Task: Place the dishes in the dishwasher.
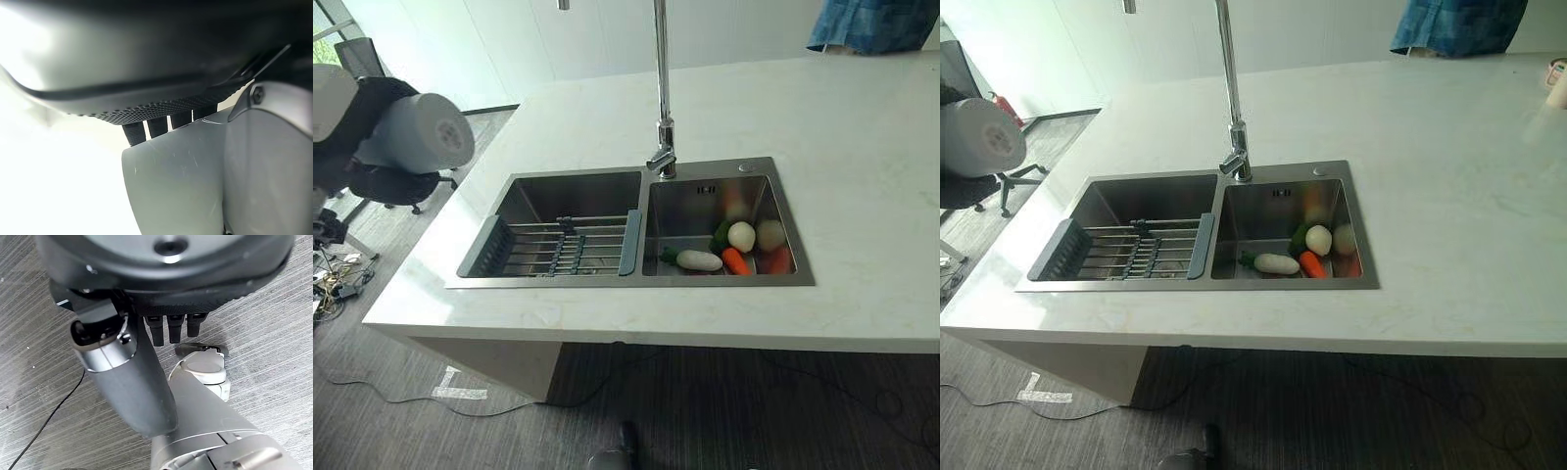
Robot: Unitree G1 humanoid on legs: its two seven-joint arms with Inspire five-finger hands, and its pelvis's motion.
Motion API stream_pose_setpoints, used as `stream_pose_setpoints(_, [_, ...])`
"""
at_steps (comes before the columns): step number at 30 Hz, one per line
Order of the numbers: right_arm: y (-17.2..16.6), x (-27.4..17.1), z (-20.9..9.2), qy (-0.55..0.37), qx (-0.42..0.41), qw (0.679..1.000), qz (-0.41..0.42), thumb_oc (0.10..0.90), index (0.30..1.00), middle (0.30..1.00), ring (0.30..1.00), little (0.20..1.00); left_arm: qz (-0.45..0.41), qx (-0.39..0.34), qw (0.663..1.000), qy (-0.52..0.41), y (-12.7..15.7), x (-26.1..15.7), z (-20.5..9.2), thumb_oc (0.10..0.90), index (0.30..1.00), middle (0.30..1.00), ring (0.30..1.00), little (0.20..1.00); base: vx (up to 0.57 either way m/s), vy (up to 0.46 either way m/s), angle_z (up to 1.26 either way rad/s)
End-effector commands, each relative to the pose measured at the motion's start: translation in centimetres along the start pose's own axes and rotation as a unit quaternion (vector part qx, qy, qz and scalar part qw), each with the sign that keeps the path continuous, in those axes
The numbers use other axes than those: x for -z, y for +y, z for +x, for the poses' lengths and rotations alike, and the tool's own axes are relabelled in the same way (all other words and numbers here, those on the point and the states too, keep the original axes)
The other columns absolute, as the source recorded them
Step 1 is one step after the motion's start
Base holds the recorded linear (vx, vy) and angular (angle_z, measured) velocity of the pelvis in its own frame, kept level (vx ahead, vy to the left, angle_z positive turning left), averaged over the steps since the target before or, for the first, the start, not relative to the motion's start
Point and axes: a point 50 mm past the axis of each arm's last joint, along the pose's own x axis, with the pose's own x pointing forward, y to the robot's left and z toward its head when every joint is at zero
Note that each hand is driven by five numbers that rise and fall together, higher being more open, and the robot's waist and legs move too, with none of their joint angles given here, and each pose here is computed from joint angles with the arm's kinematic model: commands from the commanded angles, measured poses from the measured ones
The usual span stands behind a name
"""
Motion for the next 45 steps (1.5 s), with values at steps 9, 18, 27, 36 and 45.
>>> stream_pose_setpoints(9, [5.6,-4.6,0.2,-0.08,-0.093,0.983,-0.137,0.8,0.9,0.9,0.9,0.9,0.054,-0.221,0.969,0.098,4.0,2.2,-4.0,0.4,0.3,0.3,0.3,0.3,-0.09,-0.256,0.15])
stream_pose_setpoints(18, [10.0,-7.4,0.1,-0.107,-0.148,0.969,-0.165,0.8,0.9,0.9,0.9,0.9,-0.068,-0.205,0.971,0.102,-1.9,0.8,-6.2,0.4,0.3,0.3,0.3,0.3,-0.37,-0.18,0.99])
stream_pose_setpoints(27, [10.1,-7.3,0.5,-0.133,-0.099,0.974,-0.153,0.8,0.9,0.9,0.9,0.9,-0.094,-0.208,0.974,0.001,0.5,-1.7,-2.5,0.4,0.3,0.3,0.3,0.3,-0.25,0.286,1.92])
stream_pose_setpoints(36, [8.6,-6.0,0.8,-0.116,-0.095,0.986,-0.075,0.8,0.9,0.9,0.9,0.9,-0.075,-0.171,0.979,-0.078,-1.0,-5.7,-0.4,0.4,0.3,0.3,0.3,0.3,-0.01,-0.074,1.09])
stream_pose_setpoints(45, [8.1,-6.0,1.0,-0.111,-0.131,0.985,-0.029,0.8,0.9,0.9,0.9,0.9,-0.085,-0.108,0.983,-0.118,-3.1,-7.5,-0.1,0.4,0.3,0.3,0.3,0.3,0.04,-0.275,0.87])
